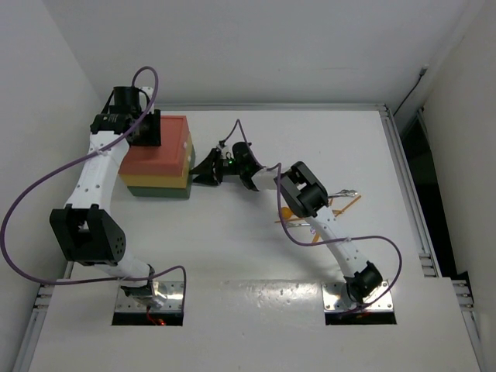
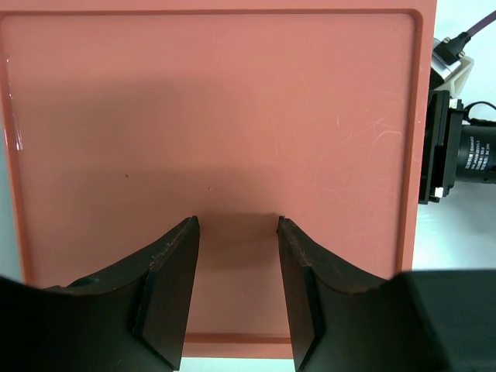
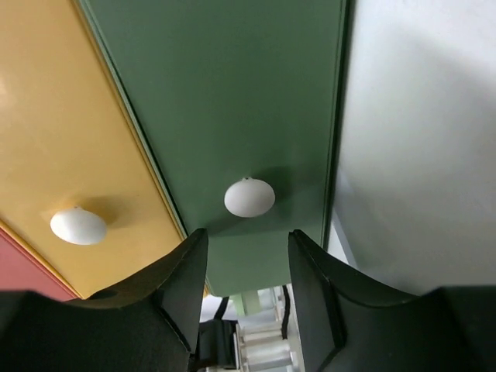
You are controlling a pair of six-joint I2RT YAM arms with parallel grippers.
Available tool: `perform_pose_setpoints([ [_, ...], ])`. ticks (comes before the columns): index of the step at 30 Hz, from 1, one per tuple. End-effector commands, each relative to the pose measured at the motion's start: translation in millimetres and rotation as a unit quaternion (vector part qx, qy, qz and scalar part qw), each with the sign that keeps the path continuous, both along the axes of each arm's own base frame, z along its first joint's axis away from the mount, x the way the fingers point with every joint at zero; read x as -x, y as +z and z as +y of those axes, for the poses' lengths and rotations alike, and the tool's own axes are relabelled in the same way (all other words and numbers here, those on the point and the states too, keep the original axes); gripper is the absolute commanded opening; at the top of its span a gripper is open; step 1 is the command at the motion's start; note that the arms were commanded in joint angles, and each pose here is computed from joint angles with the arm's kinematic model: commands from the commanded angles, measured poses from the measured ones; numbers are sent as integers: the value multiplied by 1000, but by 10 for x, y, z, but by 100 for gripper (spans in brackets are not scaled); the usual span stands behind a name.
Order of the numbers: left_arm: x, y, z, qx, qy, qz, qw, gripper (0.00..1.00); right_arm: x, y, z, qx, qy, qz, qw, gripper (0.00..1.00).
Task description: Sort the eating utensils into containers
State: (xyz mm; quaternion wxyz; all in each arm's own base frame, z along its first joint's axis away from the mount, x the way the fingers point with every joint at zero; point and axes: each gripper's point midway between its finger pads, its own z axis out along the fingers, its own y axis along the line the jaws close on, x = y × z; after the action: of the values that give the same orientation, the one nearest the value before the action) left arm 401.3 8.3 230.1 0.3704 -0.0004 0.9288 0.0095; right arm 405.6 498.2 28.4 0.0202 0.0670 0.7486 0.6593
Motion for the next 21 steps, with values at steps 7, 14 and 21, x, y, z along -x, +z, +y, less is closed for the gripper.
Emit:
perform_pose_setpoints([
  [7, 329, -393, -24, 11, -7, 88, 996, 52, -128, -130, 83, 0, -39, 5, 999, 42],
  [14, 301, -416, -24, 11, -7, 88, 996, 52, -241, -281, -15, 6, -58, 9, 998, 41],
  [21, 318, -476, -40, 15, -9, 93, 996, 52, -370, -254, -93, 4, -72, 1, 997, 41],
])
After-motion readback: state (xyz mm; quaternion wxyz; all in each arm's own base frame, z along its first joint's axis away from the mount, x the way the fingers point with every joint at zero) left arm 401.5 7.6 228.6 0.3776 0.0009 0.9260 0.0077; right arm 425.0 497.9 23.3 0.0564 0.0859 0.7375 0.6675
